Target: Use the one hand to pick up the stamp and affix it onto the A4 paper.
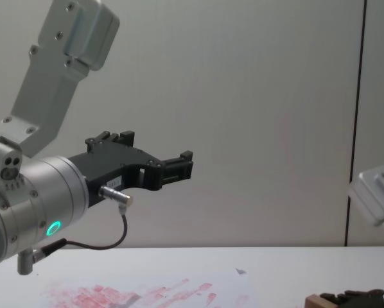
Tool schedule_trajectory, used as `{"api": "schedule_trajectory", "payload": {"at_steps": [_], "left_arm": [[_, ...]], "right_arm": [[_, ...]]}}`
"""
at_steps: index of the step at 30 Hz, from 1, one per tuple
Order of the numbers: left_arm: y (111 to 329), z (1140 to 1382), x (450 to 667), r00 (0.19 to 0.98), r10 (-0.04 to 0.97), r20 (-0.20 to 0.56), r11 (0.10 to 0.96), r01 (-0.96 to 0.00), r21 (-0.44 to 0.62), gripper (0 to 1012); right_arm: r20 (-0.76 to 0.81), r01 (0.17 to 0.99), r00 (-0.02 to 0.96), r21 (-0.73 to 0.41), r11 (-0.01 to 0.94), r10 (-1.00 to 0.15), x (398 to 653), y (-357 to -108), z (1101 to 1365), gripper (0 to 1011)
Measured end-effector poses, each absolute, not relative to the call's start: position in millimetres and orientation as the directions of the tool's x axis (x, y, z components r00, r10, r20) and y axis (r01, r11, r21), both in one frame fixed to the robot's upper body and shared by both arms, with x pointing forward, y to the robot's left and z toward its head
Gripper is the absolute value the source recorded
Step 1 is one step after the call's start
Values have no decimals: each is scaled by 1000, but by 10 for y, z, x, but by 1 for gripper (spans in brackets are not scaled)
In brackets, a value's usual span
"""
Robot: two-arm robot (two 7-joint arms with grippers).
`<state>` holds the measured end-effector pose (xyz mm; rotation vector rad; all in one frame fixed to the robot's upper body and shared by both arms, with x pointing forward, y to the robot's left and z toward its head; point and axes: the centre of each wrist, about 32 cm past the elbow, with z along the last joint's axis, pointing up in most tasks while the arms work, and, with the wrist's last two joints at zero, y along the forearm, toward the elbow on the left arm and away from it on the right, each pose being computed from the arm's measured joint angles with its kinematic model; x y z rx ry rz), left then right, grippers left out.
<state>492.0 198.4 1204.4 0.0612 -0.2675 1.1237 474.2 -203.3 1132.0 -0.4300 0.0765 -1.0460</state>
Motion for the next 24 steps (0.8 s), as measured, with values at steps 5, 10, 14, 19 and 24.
{"api": "schedule_trajectory", "payload": {"at_steps": [5,10,14,19,24], "left_arm": [[1984,12044,4920,404,882,243,434,-897,-86,1001],[1984,12044,4920,404,882,243,434,-897,-86,1001],[1984,12044,4920,404,882,242,434,-897,-86,1001],[1984,12044,4920,404,882,242,434,-897,-86,1001],[1984,12044,4920,404,882,242,434,-897,-86,1001]], "right_arm": [[142,821,508,-379,427,-850,4754,-2021,11317,477],[142,820,509,-380,428,-849,4762,-2011,11313,294],[142,820,510,-380,429,-848,4766,-2005,11310,218],[143,820,511,-376,431,-848,4770,-2005,11313,220],[146,826,512,-354,438,-847,4785,-1998,11334,219]]}}
